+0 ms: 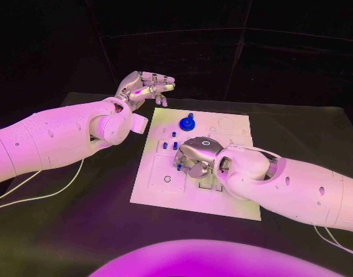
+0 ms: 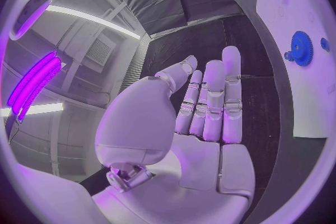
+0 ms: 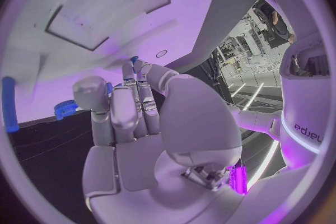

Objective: Assemble the parts on the task board

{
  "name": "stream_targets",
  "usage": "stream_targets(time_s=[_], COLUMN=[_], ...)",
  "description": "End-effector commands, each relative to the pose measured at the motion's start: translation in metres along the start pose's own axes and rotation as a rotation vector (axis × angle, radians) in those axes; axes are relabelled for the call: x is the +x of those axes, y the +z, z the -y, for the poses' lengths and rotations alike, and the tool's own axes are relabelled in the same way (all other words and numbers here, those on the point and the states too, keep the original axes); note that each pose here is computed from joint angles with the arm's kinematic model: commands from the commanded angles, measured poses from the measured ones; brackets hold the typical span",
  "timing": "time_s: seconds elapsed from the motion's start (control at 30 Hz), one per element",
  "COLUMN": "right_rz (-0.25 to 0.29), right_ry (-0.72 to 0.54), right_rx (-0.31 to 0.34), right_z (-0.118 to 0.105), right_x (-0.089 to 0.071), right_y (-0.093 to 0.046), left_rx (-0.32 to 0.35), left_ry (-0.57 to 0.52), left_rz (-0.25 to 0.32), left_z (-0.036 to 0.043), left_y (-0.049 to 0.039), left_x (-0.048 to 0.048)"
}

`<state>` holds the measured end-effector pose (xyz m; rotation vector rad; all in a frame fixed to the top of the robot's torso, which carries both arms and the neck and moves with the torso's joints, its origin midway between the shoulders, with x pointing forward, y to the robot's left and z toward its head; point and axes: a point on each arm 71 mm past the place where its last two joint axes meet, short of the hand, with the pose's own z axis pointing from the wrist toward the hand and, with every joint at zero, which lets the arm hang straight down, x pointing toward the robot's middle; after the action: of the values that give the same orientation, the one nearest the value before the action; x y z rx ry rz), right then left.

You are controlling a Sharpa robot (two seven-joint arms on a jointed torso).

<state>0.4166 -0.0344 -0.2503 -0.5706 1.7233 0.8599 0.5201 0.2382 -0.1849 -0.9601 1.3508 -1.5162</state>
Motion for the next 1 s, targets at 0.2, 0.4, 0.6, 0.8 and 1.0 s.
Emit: stream_targets(time_s=[0.2,0.4,0.6,0.8,1.0], right_rz=[0.017,0.070,0.118,0.154,0.136], right_ry=[-0.010,0.000,0.017,0.037,0.026], right_rx=[0.031,0.018,0.003,0.025,0.140], right_z=[0.004,0.004,0.003,0.009,0.041], right_x=[0.000,-0.004,-0.009,-0.016,-0.036], right_y=[-0.001,-0.004,-0.012,-0.035,-0.063], left_rx=[0.001,-0.001,-0.003,-0.004,-0.005], left_ry=[-0.008,-0.008,-0.007,-0.006,-0.006], left_rz=[-0.008,-0.008,-0.007,-0.005,-0.005], left_z=[0.0009,0.0006,0.0004,0.0002,0.0003], left_y=[0.0008,0.0009,0.0008,0.0004,-0.0004], left_x=[0.0006,0.0002,-0.0006,-0.0020,-0.0029])
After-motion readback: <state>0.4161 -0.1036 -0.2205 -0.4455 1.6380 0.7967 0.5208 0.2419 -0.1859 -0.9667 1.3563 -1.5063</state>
